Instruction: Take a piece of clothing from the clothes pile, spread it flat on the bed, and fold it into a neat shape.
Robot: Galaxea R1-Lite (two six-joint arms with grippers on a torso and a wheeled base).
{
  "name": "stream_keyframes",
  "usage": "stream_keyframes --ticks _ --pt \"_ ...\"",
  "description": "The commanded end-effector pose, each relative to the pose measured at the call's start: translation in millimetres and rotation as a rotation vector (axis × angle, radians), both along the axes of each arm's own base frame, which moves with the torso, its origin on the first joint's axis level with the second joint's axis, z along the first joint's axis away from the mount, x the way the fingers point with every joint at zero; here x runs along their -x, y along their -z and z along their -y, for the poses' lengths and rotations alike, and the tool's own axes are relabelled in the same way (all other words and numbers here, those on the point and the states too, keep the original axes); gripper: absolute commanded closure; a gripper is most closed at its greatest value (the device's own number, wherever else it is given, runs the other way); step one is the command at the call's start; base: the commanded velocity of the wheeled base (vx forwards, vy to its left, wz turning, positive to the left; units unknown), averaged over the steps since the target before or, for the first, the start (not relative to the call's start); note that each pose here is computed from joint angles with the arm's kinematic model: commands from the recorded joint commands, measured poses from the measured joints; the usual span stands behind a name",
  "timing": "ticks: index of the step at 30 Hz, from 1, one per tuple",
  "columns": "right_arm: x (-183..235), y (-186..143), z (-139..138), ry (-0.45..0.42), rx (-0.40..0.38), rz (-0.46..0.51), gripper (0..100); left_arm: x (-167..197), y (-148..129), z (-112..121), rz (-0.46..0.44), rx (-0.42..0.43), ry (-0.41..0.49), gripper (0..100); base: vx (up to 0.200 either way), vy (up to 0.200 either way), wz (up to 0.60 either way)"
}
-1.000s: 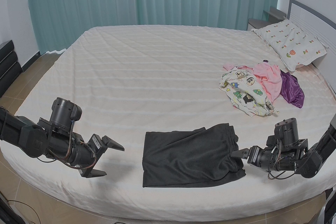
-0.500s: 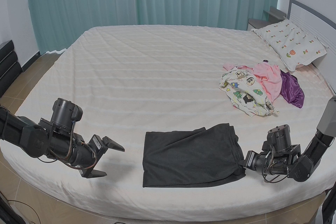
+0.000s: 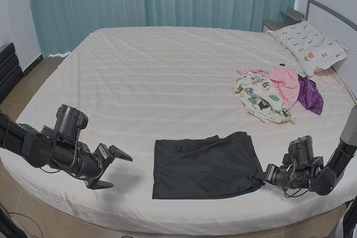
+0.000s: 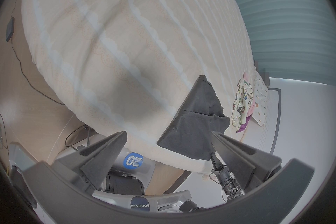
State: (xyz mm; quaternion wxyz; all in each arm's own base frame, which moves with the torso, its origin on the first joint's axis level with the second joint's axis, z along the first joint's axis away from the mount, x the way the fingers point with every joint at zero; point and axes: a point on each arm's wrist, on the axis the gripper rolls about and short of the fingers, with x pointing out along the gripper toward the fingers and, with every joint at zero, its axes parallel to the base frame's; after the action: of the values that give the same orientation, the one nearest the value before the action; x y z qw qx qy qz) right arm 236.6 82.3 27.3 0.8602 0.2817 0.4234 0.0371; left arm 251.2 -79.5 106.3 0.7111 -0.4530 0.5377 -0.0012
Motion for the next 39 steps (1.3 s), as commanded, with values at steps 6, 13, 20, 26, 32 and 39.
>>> stream_keyframes --ticks 6,13,20,26,32,39 --pt "-12 -28 10 0.045 -0.049 0.117 0 0 1 0 -0.003 0.0 0.0 0 0.0 0.0 0.0" --pt "-48 -29 1 0.05 -0.066 0.171 0 0 1 0 -0.003 0.001 0.002 0 0.0 0.0 0.0" --pt "-113 -10 -14 0.067 -0.082 0.197 0 1 4 4 -0.019 0.008 0.02 0 0.0 0.0 0.0" --pt "-148 -3 -24 0.07 -0.087 0.22 0 3 3 7 -0.023 0.025 0.04 0 0.0 0.0 0.0" --pt "-159 2 -26 0.072 -0.08 0.199 100 3 5 7 -0.03 0.022 0.043 0 0.0 0.0 0.0" --pt "-162 5 -15 0.103 -0.08 0.193 100 3 4 7 -0.027 0.022 0.042 0 0.0 0.0 0.0"
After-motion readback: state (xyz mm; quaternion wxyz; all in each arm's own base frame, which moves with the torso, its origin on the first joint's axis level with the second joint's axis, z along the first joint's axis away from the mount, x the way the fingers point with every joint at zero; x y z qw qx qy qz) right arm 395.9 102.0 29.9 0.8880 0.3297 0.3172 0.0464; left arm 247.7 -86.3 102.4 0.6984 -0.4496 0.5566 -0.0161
